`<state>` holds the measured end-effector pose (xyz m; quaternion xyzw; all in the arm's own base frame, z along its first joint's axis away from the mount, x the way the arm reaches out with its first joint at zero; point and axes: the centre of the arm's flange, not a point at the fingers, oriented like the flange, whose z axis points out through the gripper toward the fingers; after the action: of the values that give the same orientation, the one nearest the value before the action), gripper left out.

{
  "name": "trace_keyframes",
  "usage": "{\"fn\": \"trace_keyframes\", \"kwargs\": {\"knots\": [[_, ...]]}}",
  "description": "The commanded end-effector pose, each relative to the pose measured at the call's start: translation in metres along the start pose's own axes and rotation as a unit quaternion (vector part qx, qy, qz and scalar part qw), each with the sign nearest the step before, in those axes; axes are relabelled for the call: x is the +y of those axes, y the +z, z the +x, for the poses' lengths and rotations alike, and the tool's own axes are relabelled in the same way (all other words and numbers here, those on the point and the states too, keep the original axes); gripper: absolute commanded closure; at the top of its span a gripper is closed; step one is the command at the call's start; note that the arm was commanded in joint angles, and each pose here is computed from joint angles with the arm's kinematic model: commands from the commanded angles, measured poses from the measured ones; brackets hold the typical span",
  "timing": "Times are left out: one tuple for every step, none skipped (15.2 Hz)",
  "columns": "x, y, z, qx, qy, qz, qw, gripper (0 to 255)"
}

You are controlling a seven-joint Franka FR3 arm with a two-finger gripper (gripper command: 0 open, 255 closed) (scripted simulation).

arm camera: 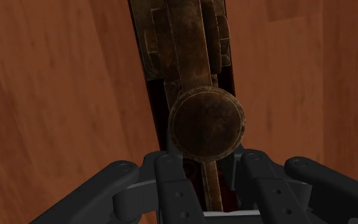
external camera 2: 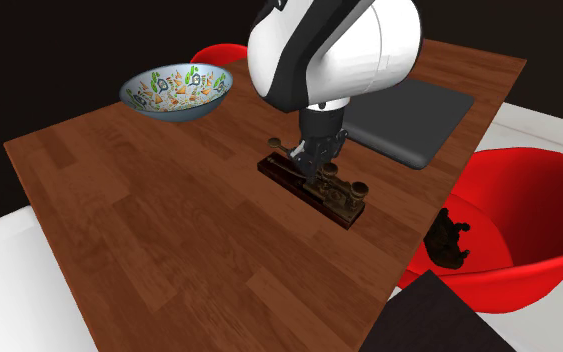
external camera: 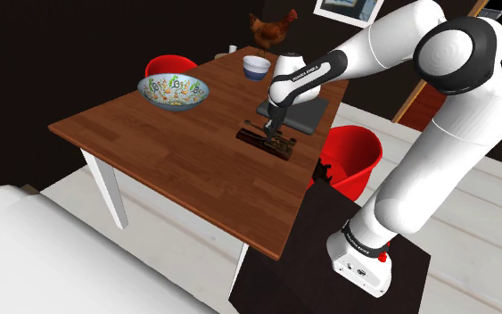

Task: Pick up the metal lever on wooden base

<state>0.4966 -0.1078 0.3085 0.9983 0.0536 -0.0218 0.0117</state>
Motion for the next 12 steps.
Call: {"fn": "trace_keyframes", "kwargs": {"knots": [[0.0, 0.0, 0.0, 0.0, 0.0, 0.0, 1.0, 255], [0.0, 0.0, 0.0, 0.0, 0.0, 0.0, 1.0, 255], [0.0, 0.0, 0.0, 0.0, 0.0, 0.0, 1.0, 255], [0.0, 0.0, 0.0, 0.0, 0.0, 0.0, 1.0, 255], [0.0, 0.0, 0.0, 0.0, 0.0, 0.0, 1.0, 255], [0.0, 0.001, 0.0, 0.0, 0.0, 0.0, 1.0, 255], [0.0, 0.0, 0.0, 0.0, 0.0, 0.0, 1.0, 255], [0.0, -0.005, 0.0, 0.0, 0.0, 0.0, 1.0, 255], [0.0, -0.01, 0.0, 0.0, 0.0, 0.0, 1.0, 255], [0.0, -0.016, 0.0, 0.0, 0.0, 0.0, 1.0, 255], [0.0, -0.021, -0.001, 0.0, 0.0, 0.0, 1.0, 255], [0.0, -0.026, -0.001, 0.0, 0.0, 0.0, 1.0, 255]]}}
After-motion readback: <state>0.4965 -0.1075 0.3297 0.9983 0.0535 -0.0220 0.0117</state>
